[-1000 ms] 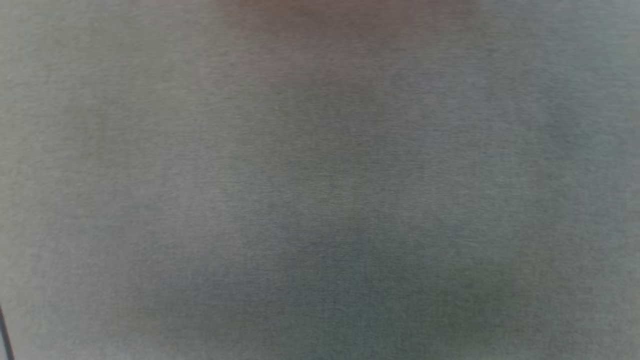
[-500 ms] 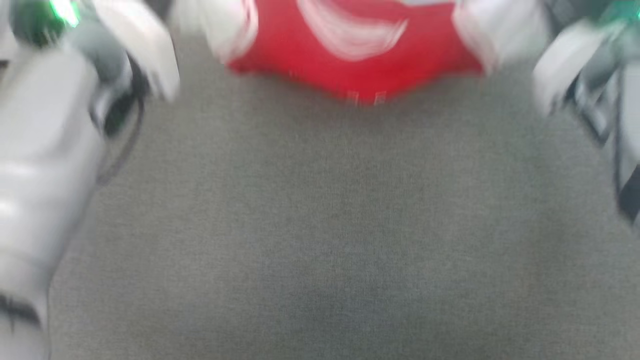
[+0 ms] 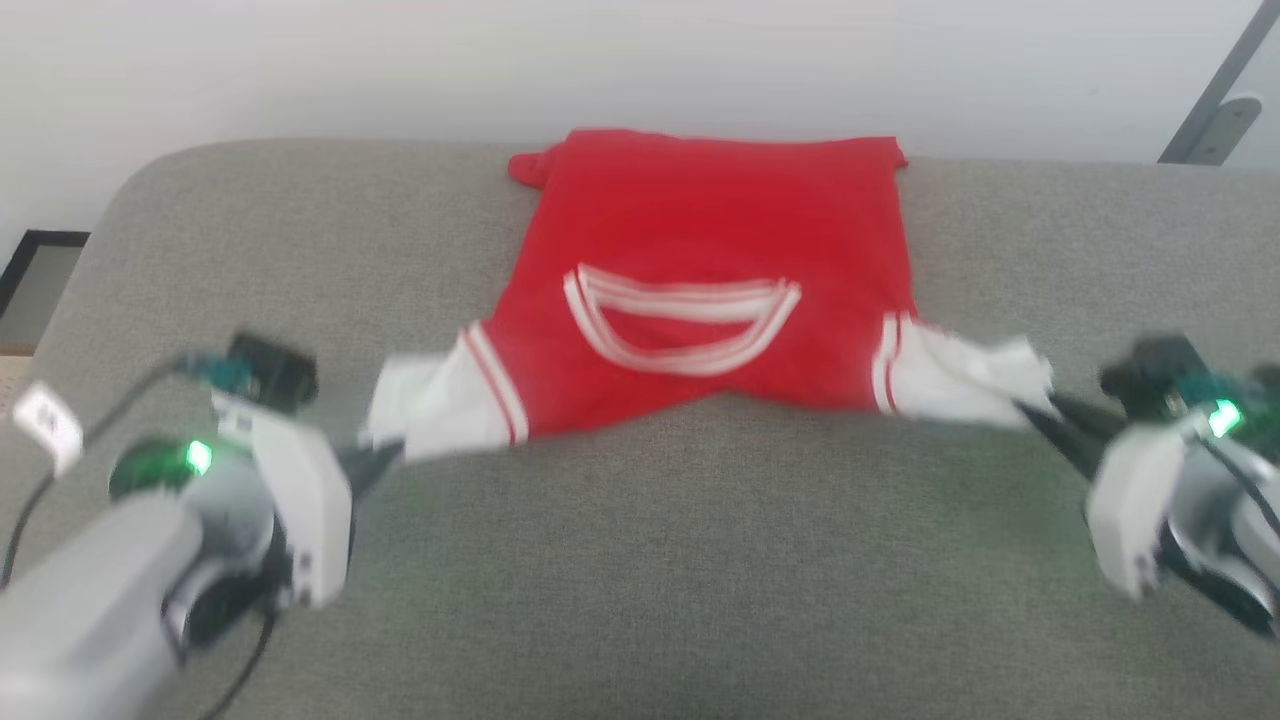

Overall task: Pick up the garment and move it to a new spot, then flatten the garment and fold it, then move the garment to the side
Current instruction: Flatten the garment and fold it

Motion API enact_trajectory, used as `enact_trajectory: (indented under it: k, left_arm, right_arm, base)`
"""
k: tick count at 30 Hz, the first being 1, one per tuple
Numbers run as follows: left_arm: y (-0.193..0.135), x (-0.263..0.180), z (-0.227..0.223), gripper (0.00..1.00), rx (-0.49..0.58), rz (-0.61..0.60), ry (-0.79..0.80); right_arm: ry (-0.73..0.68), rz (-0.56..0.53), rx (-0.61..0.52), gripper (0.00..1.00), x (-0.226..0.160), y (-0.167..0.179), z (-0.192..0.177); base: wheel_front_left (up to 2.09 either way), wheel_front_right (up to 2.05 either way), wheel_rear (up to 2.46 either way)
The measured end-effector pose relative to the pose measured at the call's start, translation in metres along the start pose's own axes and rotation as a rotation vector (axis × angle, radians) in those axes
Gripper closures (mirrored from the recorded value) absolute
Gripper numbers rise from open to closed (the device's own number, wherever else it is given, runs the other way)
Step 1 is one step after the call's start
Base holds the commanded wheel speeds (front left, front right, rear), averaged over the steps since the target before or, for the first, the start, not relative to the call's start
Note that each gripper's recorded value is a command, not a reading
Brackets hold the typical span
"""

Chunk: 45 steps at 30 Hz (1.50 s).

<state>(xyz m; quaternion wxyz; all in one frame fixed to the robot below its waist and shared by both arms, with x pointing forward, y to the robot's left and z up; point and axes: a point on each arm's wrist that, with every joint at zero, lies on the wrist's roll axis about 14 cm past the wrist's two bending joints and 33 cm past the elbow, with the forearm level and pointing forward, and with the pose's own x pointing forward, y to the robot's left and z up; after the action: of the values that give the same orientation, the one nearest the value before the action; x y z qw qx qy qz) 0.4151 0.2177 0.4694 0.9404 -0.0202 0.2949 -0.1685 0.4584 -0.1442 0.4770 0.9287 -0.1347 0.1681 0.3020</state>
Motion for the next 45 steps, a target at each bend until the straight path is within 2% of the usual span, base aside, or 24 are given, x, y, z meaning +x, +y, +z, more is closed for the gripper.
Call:
enact_trajectory:
  k: [9, 13, 19, 26, 27, 28, 29, 37, 39, 42, 45]
  left_arm:
    - [0.012, -0.041, -0.081, 1.0, -0.052, 0.131, 0.204]
    - [0.006, -0.051, -0.104, 1.0, -0.084, 0.15, 0.272]
    - [-0.006, -0.053, -0.114, 1.0, -0.141, 0.142, 0.301]
    - [-0.018, -0.054, -0.118, 1.0, -0.16, 0.126, 0.316]
    - [-0.019, -0.053, -0.118, 1.0, -0.162, 0.123, 0.312]
    - [-0.02, -0.052, -0.118, 1.0, -0.164, 0.119, 0.31]
    - [-0.022, -0.052, -0.118, 1.0, -0.162, 0.114, 0.311]
    - [-0.032, -0.043, -0.116, 1.0, -0.167, 0.082, 0.294]
    - [-0.035, -0.037, -0.113, 1.0, -0.164, 0.071, 0.288]
    - [-0.039, -0.03, -0.111, 1.0, -0.166, 0.056, 0.286]
    - [-0.042, -0.022, -0.106, 1.0, -0.152, 0.04, 0.271]
  right_arm:
    - [0.182, 0.111, 0.002, 1.0, -0.053, 0.025, -0.061]
    - [0.26, 0.137, 0.005, 1.0, -0.071, 0.03, -0.084]
    - [0.399, 0.155, 0.14, 1.0, -0.089, 0.044, -0.118]
    - [0.46, 0.131, 0.239, 1.0, -0.092, 0.043, -0.129]
    - [0.468, 0.131, 0.244, 0.84, -0.091, 0.043, -0.13]
    - [0.474, 0.124, 0.255, 0.52, -0.09, 0.042, -0.131]
    - [0.474, 0.117, 0.272, 0.0, -0.087, 0.041, -0.13]
    - [0.357, 0.113, 0.274, 0.0, -0.056, 0.018, -0.075]
    - [0.264, 0.067, 0.239, 0.0, -0.038, -0.008, -0.042]
    - [0.19, -0.009, 0.202, 0.0, -0.015, -0.036, -0.016]
    - [0.13, -0.051, 0.207, 0.0, 0.015, -0.05, 0.007]
  base:
    - [0.0, 0.0, 0.0]
    - [0.0, 0.0, 0.0]
    - [0.0, 0.0, 0.0]
    - [0.0, 0.0, 0.0]
    - [0.0, 0.0, 0.0]
    - [0.0, 0.0, 0.0]
    - [0.0, 0.0, 0.0]
    - [0.0, 0.0, 0.0]
    - [0.0, 0.0, 0.0]
    - [0.0, 0.0, 0.0]
    - [0.0, 0.0, 0.0]
